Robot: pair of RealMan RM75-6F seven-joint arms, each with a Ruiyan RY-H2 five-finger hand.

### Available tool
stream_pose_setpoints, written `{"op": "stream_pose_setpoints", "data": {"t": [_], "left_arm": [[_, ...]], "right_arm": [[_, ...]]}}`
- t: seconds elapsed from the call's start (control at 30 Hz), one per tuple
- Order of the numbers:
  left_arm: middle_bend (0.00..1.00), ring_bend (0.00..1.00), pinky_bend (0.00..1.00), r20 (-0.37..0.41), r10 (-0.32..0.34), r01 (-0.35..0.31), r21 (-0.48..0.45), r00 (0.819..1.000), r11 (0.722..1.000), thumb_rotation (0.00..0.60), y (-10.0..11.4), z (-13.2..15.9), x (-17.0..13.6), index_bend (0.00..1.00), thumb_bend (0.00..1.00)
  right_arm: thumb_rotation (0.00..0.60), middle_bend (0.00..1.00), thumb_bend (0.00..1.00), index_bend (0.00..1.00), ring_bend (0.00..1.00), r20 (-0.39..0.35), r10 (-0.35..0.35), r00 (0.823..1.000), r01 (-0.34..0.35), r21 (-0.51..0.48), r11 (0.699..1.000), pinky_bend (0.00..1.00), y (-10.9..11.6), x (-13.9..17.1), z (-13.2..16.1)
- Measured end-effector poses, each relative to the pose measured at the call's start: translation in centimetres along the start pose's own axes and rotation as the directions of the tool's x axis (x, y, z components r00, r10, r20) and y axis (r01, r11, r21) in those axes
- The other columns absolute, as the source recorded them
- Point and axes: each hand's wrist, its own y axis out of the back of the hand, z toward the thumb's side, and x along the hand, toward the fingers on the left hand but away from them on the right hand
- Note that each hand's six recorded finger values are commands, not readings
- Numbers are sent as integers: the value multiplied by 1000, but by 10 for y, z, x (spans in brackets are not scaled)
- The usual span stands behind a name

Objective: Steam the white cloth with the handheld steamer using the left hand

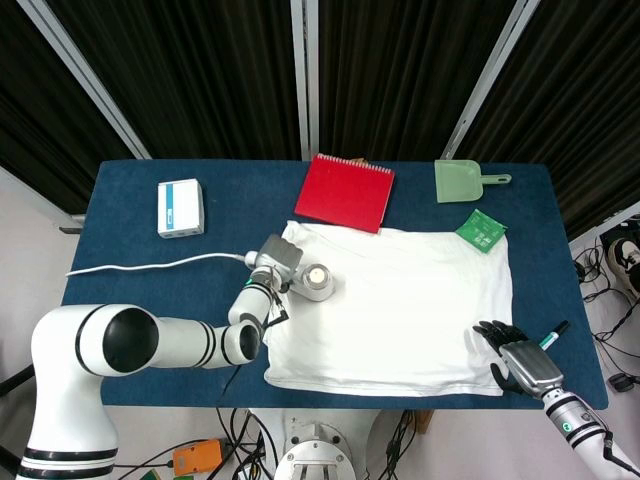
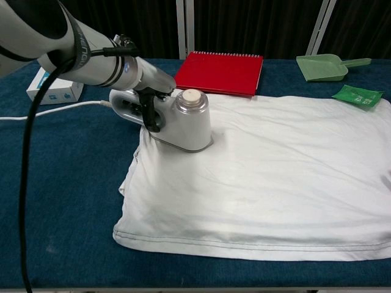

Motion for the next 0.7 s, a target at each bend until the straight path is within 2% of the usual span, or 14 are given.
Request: {"op": "stream_pose_setpoints", "data": {"t": [0.13, 0.3, 0.4, 0.53, 0.7], "left_arm": [[884, 709, 651, -69, -10, 9, -23, 998, 1000, 450, -2, -27, -1, 763, 615], [883, 709, 651, -58, -14, 10, -59, 998, 998, 405, 0, -32, -11, 763, 615], [883, 709, 651, 1, -6, 6, -71, 1000, 997, 385, 2, -17, -22, 763, 615], [883, 709, 651, 110, 35, -30, -48, 993, 998, 364, 14, 20, -39, 763, 613], [883, 709, 651, 179, 52, -56, 16, 983, 998, 362, 18, 62, -45, 763, 613]], "right_arm": [[600, 117, 777, 130, 17, 0, -7, 1000, 7, -5, 1000, 148, 1, -1, -1], [600, 117, 777, 130, 17, -2, -14, 1000, 14, -10, 1000, 147, 1, -3, -2], [600, 117, 778, 130, 17, -5, -14, 1000, 14, -9, 1000, 147, 1, -4, -1], [600, 116, 778, 130, 17, -5, -19, 1000, 19, -9, 1000, 147, 2, -4, -1], [600, 116, 778, 130, 17, 5, -17, 1000, 17, -16, 1000, 148, 0, -1, -4]]}}
